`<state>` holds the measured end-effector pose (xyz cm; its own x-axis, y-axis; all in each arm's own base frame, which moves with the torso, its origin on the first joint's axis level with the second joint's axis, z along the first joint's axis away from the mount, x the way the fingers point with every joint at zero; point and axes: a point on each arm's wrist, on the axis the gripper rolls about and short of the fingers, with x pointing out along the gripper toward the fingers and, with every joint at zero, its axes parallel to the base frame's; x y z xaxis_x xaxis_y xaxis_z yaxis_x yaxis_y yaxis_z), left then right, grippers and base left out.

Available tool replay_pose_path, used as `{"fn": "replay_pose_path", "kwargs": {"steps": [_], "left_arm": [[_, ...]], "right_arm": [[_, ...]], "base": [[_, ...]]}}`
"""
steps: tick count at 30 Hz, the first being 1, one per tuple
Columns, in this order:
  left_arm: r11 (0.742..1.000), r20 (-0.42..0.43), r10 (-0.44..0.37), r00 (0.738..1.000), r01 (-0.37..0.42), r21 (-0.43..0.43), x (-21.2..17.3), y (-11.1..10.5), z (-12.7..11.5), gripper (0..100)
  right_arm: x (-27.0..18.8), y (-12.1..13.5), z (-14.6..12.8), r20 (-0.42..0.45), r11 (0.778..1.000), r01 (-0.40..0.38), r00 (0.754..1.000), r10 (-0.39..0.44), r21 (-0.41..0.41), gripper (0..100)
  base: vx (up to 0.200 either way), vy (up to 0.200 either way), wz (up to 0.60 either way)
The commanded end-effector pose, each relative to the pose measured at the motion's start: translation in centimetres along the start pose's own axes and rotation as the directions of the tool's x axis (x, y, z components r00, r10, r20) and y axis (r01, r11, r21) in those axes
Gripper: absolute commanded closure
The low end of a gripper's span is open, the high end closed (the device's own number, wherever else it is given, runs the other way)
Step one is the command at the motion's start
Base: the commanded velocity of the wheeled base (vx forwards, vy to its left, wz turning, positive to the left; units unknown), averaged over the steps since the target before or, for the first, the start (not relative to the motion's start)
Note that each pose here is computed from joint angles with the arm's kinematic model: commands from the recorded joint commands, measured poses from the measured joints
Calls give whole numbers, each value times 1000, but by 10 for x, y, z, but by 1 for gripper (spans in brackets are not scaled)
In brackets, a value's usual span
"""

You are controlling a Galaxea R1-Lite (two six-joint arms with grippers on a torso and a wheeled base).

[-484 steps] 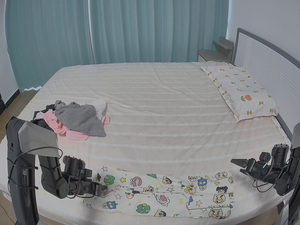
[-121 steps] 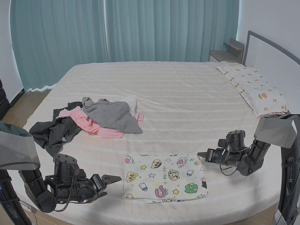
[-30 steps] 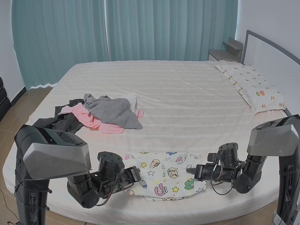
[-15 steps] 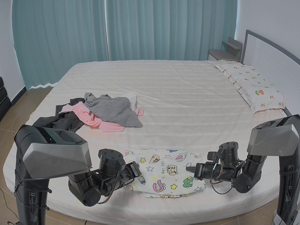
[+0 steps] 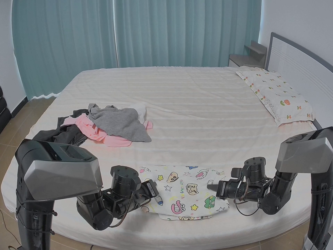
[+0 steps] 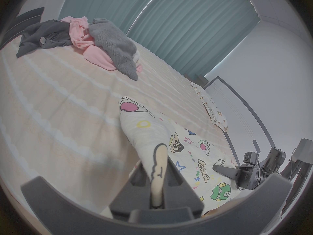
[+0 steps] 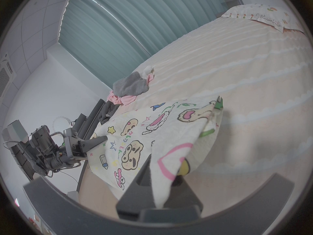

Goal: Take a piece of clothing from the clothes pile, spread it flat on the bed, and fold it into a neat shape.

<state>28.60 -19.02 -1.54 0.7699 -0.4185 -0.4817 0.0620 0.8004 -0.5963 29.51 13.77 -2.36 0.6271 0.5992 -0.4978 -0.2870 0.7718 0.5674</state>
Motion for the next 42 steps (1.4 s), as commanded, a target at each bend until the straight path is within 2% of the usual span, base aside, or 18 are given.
{"fn": "replay_pose_path", "kwargs": {"steps": [1,32,42], "left_arm": [[1000,6,-9,1000,9,0,-3,-3,2,100],[1000,-25,-2,1000,2,0,4,0,-8,100],[999,-41,33,999,-33,3,10,10,-15,100]], "right_arm": [[-3,1,2,7,1000,-1,1000,1,0,100],[-6,-5,-3,-9,1000,26,1000,-26,13,100],[-1,-9,-5,-16,999,32,999,-32,15,100]], "base": [[0,-200,0],[0,-200,0],[0,0,0]]}}
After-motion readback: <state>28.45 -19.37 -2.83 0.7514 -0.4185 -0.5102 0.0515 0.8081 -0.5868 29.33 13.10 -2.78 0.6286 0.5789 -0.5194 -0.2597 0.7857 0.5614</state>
